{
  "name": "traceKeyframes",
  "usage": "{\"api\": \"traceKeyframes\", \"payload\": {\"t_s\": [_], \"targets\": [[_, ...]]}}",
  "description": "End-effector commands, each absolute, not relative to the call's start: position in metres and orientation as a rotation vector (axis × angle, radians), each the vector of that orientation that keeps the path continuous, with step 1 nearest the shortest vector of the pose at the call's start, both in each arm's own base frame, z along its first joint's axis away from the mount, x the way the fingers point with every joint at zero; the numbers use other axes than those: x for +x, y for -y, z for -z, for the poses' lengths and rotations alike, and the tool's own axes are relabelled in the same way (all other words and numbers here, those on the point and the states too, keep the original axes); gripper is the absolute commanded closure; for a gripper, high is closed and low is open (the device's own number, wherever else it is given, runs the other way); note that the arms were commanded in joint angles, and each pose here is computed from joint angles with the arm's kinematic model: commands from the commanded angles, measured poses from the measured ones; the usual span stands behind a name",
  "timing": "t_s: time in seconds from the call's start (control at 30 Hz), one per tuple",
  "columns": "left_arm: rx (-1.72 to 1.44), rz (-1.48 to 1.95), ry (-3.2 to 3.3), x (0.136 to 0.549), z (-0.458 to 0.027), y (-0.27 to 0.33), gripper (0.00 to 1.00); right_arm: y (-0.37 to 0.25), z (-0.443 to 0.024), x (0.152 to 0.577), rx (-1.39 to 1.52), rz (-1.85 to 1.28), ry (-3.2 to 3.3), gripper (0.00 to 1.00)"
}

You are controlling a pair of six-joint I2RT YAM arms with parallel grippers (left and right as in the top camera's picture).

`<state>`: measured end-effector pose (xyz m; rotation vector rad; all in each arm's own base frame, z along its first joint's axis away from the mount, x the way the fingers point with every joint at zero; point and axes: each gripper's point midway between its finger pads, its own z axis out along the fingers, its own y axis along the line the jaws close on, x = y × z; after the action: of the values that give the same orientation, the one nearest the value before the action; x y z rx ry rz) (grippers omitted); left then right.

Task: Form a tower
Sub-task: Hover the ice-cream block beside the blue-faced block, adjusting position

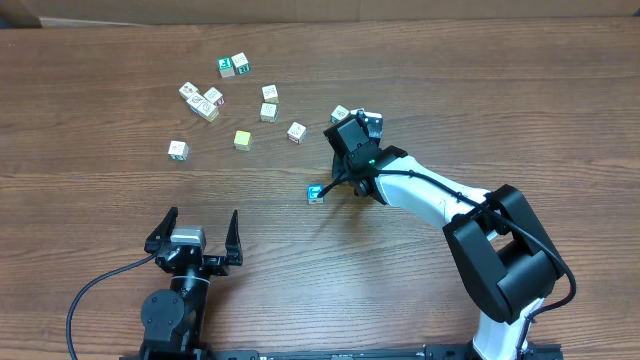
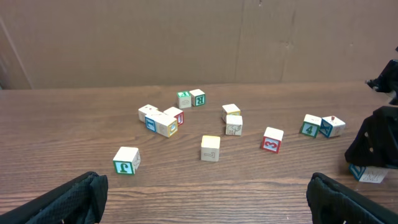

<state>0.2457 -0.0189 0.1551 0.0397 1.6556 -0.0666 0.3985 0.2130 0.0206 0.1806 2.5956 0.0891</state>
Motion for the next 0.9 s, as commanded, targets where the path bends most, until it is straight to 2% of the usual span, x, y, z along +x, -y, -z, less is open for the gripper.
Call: {"api": "traceKeyframes", "payload": {"t_s": [0.0,0.37,0.7,0.8,0.87], "targets": [[0.056,0.06,-1.646,0.245,-0.156,0.019,0.0,-0.214,-0.023,0.396,0.144,-0.089,-2.596,0.59],[0.055,0.059,-1.645,0.245,-0.156,0.019,0.01,-0.214,-0.022,0.395,0.143,-0.085,-2.602,0.7],[0.056,0.06,-1.646,0.245,-0.156,0.019,0.01,-0.216,-0.025,0.398,0.144,-0.092,-2.593,0.73],[0.055,0.06,-1.645,0.245,-0.156,0.019,0.01,-0.217,-0.033,0.4,0.145,-0.097,-2.588,0.81],[0.055,0.059,-1.645,0.245,-0.156,0.019,0.01,-0.217,-0.038,0.4,0.145,-0.102,-2.583,0.81]]}}
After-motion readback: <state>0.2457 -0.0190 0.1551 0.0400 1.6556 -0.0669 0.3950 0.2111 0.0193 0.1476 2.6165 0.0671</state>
